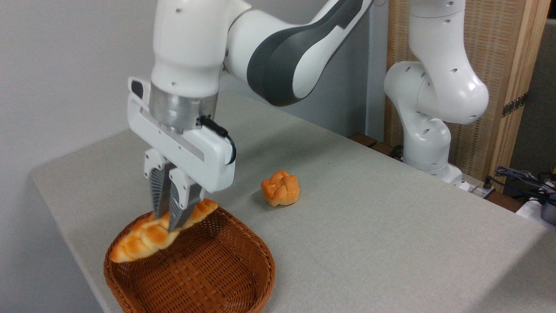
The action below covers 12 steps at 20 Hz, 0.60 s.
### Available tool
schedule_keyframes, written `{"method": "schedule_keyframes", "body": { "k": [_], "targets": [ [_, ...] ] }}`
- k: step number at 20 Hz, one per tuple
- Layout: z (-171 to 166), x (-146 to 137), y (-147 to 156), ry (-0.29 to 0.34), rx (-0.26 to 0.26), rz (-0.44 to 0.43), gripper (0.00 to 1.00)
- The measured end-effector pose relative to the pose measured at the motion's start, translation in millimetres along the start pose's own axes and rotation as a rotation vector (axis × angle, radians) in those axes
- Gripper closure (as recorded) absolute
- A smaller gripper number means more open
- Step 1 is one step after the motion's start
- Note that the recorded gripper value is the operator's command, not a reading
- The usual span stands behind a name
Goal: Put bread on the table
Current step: 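Lift the braided bread up out of the basket, then carry the bread past the orange bun and lower it onto the table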
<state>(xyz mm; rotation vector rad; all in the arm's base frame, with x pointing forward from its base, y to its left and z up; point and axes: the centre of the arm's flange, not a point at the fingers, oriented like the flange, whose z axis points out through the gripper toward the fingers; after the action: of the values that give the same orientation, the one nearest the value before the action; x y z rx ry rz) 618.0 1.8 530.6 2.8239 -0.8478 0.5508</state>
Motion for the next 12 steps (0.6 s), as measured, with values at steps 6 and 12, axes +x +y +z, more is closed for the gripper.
{"method": "schedule_keyframes", "body": {
  "k": [6,12],
  "targets": [
    [-51.1,-6.9,4.1,0.004,-0.043,-0.009,0.76],
    [-109.5,-62.5,39.3,-0.159,-0.087,0.137,0.75]
  ]
}}
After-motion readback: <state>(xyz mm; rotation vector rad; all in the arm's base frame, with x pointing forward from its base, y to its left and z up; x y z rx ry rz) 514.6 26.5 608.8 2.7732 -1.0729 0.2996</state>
